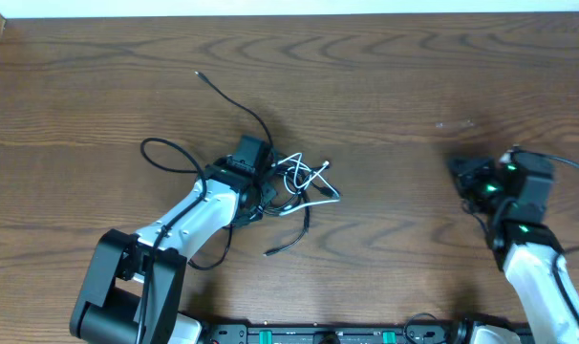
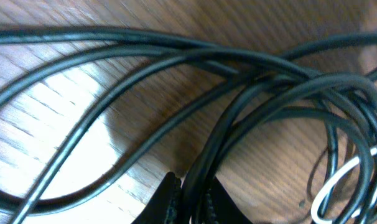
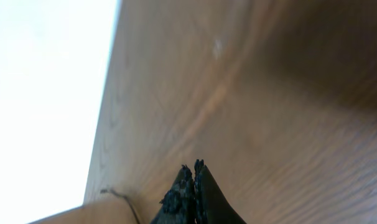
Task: Untangle cables
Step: 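Move the open right gripper left toward the bundle held by the left gripper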
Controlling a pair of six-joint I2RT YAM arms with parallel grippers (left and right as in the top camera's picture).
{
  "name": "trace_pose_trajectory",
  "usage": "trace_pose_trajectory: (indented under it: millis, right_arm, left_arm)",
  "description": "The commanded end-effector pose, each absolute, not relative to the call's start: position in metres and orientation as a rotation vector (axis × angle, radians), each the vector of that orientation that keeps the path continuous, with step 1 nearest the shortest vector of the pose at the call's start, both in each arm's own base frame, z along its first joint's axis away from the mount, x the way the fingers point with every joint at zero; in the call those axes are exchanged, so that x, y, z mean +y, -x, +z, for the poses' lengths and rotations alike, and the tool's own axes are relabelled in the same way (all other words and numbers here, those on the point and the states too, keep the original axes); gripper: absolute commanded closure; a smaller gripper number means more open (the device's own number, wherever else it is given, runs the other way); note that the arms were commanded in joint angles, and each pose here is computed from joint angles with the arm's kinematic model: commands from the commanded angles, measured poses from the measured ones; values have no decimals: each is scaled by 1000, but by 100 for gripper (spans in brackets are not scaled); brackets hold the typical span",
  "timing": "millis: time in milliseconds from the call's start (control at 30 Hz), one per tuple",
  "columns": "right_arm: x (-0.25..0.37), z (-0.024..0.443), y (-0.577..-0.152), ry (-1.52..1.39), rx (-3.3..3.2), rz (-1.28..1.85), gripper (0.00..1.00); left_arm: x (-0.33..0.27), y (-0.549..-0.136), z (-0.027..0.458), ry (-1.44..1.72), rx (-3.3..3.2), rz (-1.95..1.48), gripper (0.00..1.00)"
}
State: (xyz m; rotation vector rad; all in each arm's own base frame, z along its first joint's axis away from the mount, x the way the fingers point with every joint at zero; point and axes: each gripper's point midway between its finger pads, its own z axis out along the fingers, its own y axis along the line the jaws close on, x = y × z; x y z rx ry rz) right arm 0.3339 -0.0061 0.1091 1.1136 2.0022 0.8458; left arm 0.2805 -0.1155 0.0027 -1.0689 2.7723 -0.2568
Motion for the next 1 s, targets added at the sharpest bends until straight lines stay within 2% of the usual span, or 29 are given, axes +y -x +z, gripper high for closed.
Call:
trace_pose_trajectory:
  millis: [0,67,133,167,267,333,433,533,700,867,967]
  right_arm:
    - [-22,125,-330,-956,1996,732,98]
    - [-22,125,-324,-950,2011,719,98]
    - [-19,120,-318,-965,2043,720,91]
    - [-16,116,-314,-977,2066,728,85]
    - [-3,111,-307,-917,2131,779,74]
    - [14,116,-304,-772,2168,860,66]
    - [43,131,-297,-473,2185,1000,57]
    - [65,143,-286,-221,2163,1101,43]
    - [84,150,-271,-66,2141,1215,27]
    - [121,161,-248,271,2071,1315,26]
    - [140,157,-239,443,2057,1279,19]
  left_arm:
    - [-112,-281,0,1271,2697,-252,87]
    - [-130,-285,3,1281,2715,-390,87]
    - [-160,-296,14,1126,2755,-624,92]
    - [-183,-307,26,898,2763,-795,92]
    - [-232,-319,63,298,2668,-1099,92]
    - [-248,-320,77,67,2588,-1172,92]
    - [-249,-321,79,-29,2562,-1154,92]
    - [-250,-319,79,-131,2538,-1139,92]
    - [-252,-319,80,-141,2534,-1145,92]
    - [-263,-312,84,-191,2519,-1182,92]
    - [-270,-306,84,-228,2523,-1191,92]
